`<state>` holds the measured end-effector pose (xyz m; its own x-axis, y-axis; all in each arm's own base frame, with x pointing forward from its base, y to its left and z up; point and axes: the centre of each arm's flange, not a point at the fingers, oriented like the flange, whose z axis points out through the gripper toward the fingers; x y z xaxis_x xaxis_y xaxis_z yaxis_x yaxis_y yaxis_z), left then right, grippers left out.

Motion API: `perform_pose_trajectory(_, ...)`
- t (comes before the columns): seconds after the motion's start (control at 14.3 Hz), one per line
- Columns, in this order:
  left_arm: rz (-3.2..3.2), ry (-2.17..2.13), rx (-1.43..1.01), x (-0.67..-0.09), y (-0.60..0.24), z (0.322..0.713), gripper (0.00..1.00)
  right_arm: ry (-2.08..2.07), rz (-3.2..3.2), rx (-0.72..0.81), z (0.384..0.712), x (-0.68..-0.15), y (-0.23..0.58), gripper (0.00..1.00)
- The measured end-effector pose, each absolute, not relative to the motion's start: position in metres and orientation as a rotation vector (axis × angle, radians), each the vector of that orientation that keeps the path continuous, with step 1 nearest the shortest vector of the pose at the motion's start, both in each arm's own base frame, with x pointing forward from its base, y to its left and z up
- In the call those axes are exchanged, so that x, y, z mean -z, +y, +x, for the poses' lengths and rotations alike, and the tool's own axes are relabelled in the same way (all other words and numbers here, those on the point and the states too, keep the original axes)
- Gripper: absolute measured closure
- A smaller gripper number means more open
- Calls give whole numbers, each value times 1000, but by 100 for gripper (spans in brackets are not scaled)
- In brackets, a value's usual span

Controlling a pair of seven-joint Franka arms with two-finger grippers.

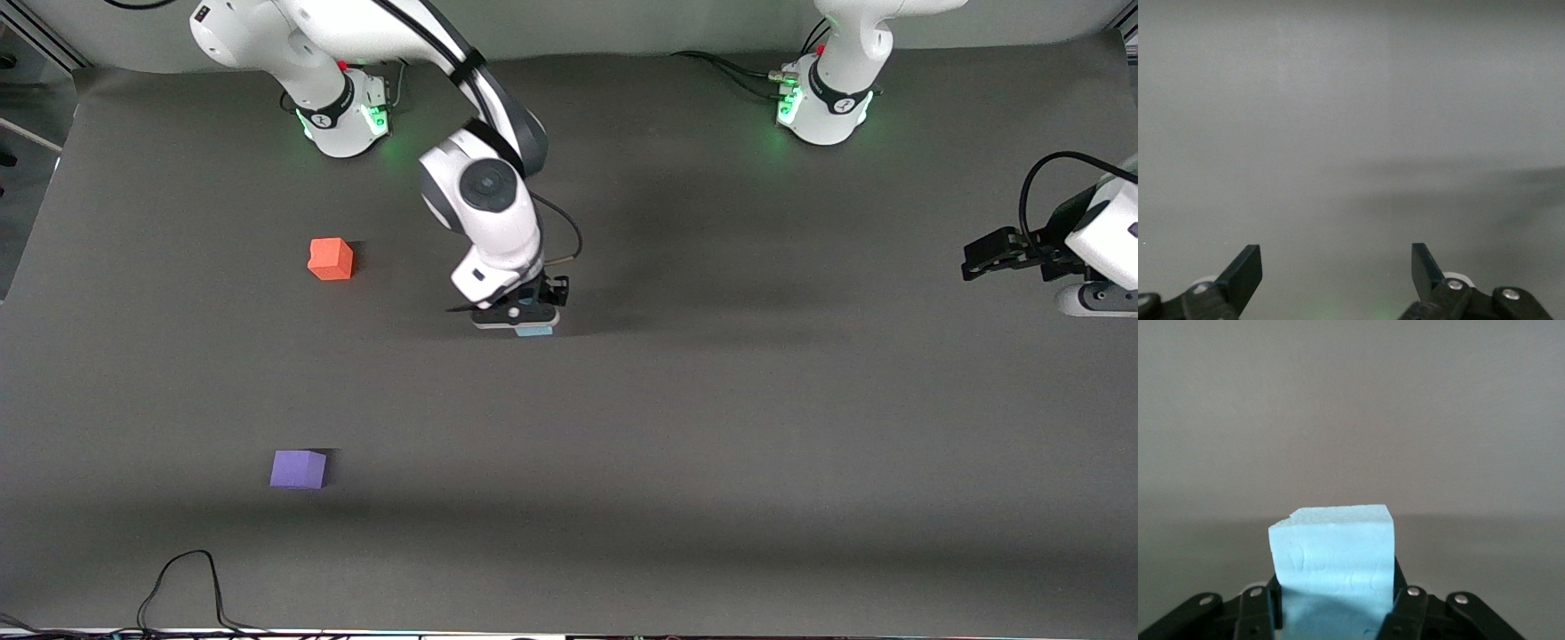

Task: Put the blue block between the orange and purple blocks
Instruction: 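Carry the blue cube with the right gripper toward the orange cube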

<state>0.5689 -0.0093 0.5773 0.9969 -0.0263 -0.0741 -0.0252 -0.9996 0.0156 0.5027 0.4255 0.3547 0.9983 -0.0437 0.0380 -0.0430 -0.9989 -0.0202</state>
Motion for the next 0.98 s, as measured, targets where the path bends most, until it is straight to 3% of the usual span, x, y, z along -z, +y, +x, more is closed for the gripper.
perform_pose_trajectory(0.21, 3125, -44, 116, -577, -11, 569, 0, 114, -3107, -22, 522, -474, 402, 44)
perform_pose_trajectory(0.35, 3125, -44, 117, -577, -10, 569, 0, 129, -3076, -43, 535, -526, 381, 44)
perform_pose_trajectory(0.7, 3125, -44, 117, -577, -11, 569, 0, 79, -3074, -52, 571, -564, 311, 44)
perform_pose_trajectory(0.98, 3125, -46, 119, -577, -11, 569, 0, -29, -3110, -147, 586, -592, 204, 44)
